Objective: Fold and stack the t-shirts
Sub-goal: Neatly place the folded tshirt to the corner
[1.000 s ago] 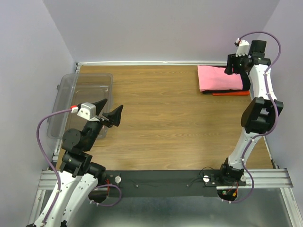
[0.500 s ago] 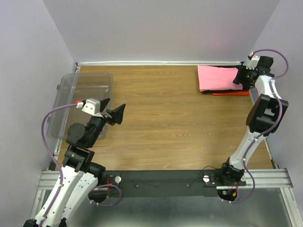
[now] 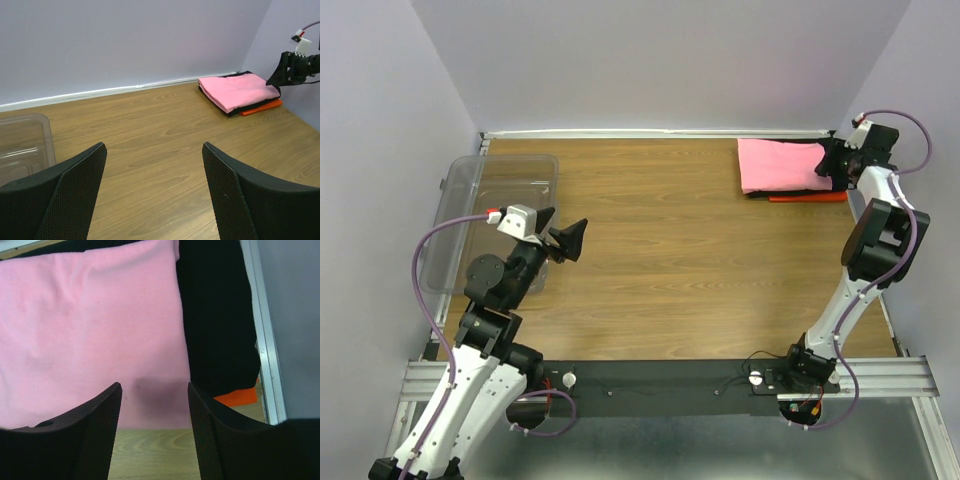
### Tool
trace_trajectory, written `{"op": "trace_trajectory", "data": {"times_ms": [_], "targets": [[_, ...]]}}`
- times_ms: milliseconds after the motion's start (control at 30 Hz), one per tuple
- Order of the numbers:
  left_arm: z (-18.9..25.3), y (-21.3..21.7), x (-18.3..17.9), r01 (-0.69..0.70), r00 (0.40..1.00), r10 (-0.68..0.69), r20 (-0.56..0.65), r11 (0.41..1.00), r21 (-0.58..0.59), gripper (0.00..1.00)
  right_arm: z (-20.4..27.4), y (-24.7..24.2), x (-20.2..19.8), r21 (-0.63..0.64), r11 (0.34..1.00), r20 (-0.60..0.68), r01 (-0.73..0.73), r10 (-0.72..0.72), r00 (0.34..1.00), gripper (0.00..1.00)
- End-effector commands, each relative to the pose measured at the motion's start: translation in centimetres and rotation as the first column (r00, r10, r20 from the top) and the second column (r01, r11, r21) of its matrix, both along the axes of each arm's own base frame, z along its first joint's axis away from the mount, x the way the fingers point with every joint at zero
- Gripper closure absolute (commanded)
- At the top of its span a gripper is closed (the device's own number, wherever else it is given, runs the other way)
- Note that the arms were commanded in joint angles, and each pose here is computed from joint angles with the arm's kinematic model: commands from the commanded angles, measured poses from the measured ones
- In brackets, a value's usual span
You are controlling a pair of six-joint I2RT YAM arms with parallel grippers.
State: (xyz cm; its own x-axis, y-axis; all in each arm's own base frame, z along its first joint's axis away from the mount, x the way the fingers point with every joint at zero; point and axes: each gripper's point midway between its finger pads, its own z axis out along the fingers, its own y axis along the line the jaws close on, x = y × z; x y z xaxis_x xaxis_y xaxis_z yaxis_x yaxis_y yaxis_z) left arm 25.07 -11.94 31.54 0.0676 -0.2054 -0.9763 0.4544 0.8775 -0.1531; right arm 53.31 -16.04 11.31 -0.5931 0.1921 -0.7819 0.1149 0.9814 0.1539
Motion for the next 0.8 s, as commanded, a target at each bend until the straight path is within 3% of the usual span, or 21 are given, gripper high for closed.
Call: {"op": "trace_trajectory", "data": {"times_ms": [0,767], "targets": [[-0.3,-0.1,0.3,0.002,1.000,-0.002,-0.001,1.000,0.006,0.15,1.5,-1.7,0.5,-0.021,0.998,0.056,0.051,-0.049,0.997,0.37],[-0.4,-0.3,0.3,0.014,1.000,-0.014,-0.004,1.000,0.011,0.15,-2.9,-1.9,-0.8,0.068,0.996,-0.018,0.049,-0.048,0.999,0.45]]}}
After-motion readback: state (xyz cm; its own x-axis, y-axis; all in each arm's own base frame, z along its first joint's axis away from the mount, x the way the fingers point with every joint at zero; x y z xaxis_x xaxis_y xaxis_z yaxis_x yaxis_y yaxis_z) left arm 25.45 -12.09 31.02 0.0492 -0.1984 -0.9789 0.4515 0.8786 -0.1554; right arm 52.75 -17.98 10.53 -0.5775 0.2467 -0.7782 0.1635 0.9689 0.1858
